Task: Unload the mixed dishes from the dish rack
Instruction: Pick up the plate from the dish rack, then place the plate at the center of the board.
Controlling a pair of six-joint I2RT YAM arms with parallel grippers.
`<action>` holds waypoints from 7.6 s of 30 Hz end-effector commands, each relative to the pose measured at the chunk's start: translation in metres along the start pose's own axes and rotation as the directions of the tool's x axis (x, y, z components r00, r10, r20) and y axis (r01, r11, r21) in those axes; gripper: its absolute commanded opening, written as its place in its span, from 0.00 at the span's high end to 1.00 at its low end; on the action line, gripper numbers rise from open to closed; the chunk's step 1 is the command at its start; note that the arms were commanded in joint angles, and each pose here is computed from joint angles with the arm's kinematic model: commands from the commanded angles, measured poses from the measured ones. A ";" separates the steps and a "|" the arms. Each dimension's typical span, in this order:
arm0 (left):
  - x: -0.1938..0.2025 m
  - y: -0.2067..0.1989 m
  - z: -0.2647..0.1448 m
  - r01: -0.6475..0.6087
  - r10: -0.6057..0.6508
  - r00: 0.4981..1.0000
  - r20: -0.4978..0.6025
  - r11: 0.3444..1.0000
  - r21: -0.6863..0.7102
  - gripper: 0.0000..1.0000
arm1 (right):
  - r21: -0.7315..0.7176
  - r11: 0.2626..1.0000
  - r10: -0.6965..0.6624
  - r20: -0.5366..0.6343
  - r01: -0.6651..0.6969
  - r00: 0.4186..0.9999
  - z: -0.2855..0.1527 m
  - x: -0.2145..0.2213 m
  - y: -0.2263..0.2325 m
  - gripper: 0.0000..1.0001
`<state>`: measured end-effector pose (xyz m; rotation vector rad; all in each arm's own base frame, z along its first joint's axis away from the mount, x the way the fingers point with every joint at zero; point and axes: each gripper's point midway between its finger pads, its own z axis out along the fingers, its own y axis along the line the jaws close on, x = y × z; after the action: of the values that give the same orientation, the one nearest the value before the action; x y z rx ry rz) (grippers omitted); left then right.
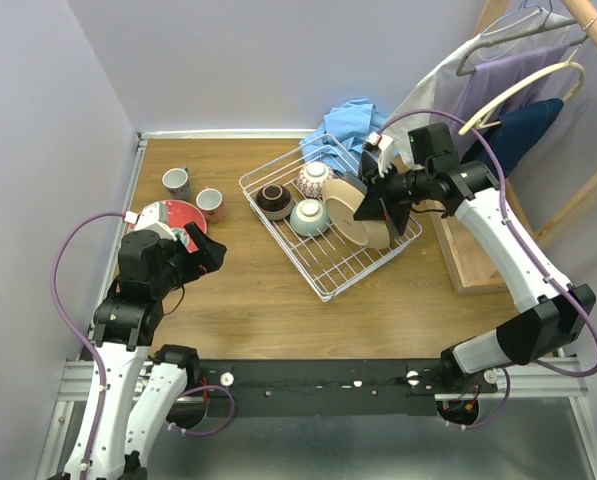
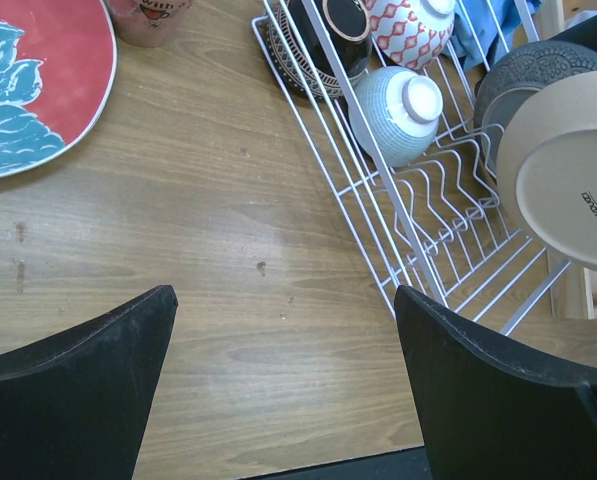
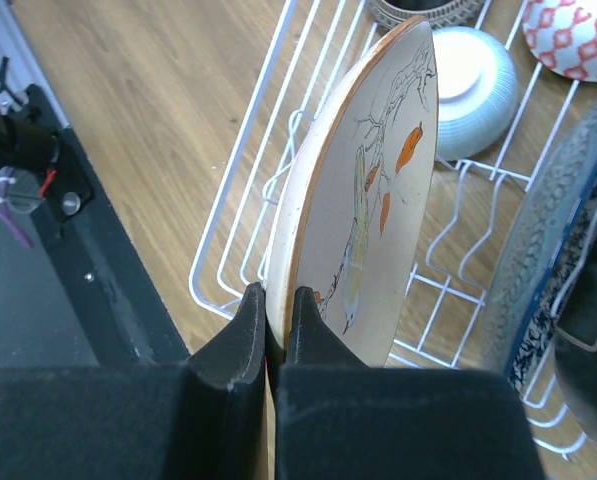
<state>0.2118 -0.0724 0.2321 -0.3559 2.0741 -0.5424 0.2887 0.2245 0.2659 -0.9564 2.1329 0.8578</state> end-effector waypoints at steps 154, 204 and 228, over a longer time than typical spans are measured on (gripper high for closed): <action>-0.059 0.181 0.045 0.683 -0.467 0.698 0.542 0.661 -0.310 1.00 | 0.402 0.807 -0.502 0.080 0.433 0.861 0.015 0.052 0.106 0.00; -0.037 0.244 0.118 0.522 -0.462 0.849 0.255 0.665 -0.534 0.22 | 0.411 0.793 -0.498 0.010 0.450 0.867 0.025 0.069 0.087 0.00; -0.060 0.193 0.044 0.242 -0.162 0.969 0.185 0.765 -0.597 0.01 | 0.506 0.839 -0.214 -0.032 0.200 0.976 0.031 0.011 0.018 0.00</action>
<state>0.2811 0.1206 0.1252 -1.1103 2.0802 0.0164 0.2632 0.2655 0.2469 -0.9271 1.9188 0.1438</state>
